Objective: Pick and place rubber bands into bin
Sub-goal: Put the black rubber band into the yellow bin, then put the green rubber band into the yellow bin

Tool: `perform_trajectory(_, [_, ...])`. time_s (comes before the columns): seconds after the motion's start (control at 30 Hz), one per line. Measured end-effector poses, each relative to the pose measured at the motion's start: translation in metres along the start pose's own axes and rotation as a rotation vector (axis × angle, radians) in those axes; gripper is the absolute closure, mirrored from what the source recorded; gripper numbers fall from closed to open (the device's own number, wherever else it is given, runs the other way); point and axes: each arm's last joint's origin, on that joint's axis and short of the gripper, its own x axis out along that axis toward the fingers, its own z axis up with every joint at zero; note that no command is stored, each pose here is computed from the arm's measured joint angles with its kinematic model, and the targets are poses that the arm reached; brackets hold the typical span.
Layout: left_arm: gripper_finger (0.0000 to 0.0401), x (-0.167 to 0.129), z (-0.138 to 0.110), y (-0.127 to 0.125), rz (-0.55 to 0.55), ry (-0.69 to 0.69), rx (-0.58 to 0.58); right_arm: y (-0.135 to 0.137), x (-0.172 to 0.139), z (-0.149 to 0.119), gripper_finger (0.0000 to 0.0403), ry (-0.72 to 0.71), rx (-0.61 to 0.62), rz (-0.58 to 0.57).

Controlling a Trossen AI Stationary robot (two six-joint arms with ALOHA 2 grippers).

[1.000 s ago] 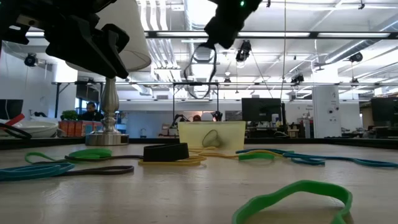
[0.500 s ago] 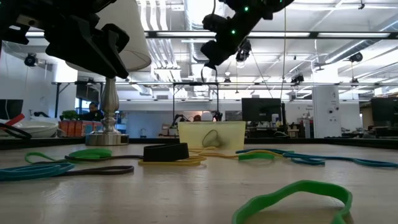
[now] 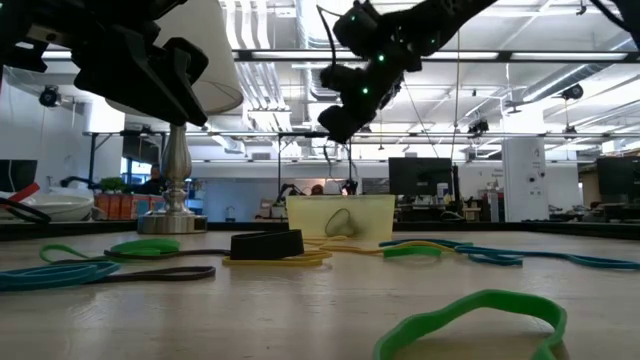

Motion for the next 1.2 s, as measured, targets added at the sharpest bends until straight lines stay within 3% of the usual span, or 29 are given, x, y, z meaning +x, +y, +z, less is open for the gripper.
perform_trajectory(0.23, [0.0285,0.0,0.0,0.0,0.002,0.0,-0.001,0.002,0.02,-0.012,0.0394,0.046,0.074,0.004])
perform_trajectory(0.53, [0.0285,0.0,0.0,0.0,0.009,0.0,-0.001,0.006,0.028,-0.017,0.0392,0.05,0.115,0.16])
perform_trajectory(0.77, [0.0285,0.0,0.0,0.0,0.009,0.0,-0.002,0.004,0.031,-0.019,0.0347,0.049,0.187,0.307])
perform_trajectory(1.2, [0.0285,0.0,0.0,0.0,0.008,0.0,-0.007,0.002,0.026,-0.018,0.0282,0.054,0.193,0.346])
